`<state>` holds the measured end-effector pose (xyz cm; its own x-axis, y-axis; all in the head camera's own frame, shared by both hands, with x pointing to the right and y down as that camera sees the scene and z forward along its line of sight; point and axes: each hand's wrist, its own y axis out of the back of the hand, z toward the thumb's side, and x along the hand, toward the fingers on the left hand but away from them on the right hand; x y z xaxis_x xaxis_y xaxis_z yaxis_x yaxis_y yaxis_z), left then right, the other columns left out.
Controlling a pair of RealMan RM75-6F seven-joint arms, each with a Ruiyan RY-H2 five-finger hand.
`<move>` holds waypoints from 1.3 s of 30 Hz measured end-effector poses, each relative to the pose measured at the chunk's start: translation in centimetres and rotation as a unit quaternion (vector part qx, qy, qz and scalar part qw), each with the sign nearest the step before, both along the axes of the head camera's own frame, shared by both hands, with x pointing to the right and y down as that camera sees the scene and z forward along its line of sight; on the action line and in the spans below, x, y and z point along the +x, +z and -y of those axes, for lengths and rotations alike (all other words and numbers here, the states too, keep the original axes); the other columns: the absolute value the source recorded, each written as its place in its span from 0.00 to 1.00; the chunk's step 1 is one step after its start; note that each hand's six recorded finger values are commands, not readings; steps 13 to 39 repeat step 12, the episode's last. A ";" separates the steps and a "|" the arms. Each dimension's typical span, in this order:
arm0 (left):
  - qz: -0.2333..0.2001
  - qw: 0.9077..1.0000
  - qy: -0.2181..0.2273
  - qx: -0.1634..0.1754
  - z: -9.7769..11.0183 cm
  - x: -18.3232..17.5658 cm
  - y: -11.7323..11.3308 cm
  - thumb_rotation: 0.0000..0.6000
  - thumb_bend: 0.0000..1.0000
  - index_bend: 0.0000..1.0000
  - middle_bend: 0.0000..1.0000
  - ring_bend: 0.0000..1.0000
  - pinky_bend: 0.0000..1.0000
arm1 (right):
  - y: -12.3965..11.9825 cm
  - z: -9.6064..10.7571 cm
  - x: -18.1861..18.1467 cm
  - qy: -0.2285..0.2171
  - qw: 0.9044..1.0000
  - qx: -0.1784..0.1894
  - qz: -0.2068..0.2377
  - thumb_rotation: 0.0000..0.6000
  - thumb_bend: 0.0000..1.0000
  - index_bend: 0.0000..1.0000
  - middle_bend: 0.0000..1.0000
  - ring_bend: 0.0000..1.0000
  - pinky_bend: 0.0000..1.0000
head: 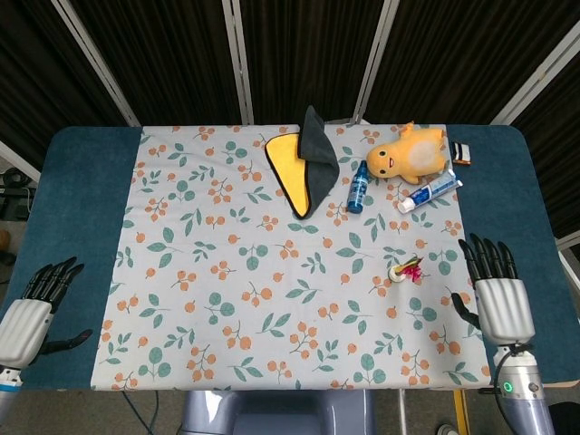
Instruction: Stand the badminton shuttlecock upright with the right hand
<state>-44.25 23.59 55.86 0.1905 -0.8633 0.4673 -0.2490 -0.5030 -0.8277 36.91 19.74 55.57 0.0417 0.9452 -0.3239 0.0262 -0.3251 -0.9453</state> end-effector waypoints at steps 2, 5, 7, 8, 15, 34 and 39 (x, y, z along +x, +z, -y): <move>0.000 1.000 0.001 0.001 0.0 0.0 0.0 0.99 0.19 0.00 0.00 0.00 0.00 | -0.5 -0.7 0.6 0.006 1.000 -0.003 0.007 1.00 0.23 0.01 0.00 0.00 0.00; 0.001 1.000 0.003 0.003 0.0 0.1 0.0 1.00 0.19 0.00 0.00 0.00 0.00 | -1.1 -1.6 1.0 0.011 1.000 -0.008 0.022 1.00 0.23 0.01 0.00 0.00 0.00; 0.001 1.000 0.005 0.006 0.1 0.1 -0.1 1.00 0.19 0.00 0.00 0.00 0.00 | -1.6 -2.4 1.2 0.009 0.999 -0.010 0.030 1.00 0.23 0.01 0.00 0.00 0.00; 0.001 1.000 0.006 0.007 0.1 0.1 -0.1 1.00 0.19 0.00 0.00 0.00 0.00 | -1.8 -2.7 1.3 0.008 0.999 -0.012 0.033 1.00 0.23 0.01 0.00 0.00 0.00; 0.004 1.000 0.010 0.011 0.1 0.1 -0.2 1.00 0.19 0.00 0.00 0.00 0.00 | -2.1 -4.3 1.8 0.005 0.999 -0.024 0.042 1.00 0.23 0.01 0.00 0.00 0.00; 0.004 1.000 0.010 0.011 0.1 0.1 -0.2 1.00 0.19 0.00 0.00 0.00 0.00 | -2.1 -4.3 1.8 0.005 0.999 -0.024 0.042 1.00 0.23 0.01 0.00 0.00 0.00; 0.004 1.000 0.010 0.011 0.1 0.1 -0.2 1.00 0.19 0.00 0.00 0.00 0.00 | -2.1 -4.3 1.8 0.005 0.999 -0.024 0.042 1.00 0.23 0.01 0.00 0.00 0.00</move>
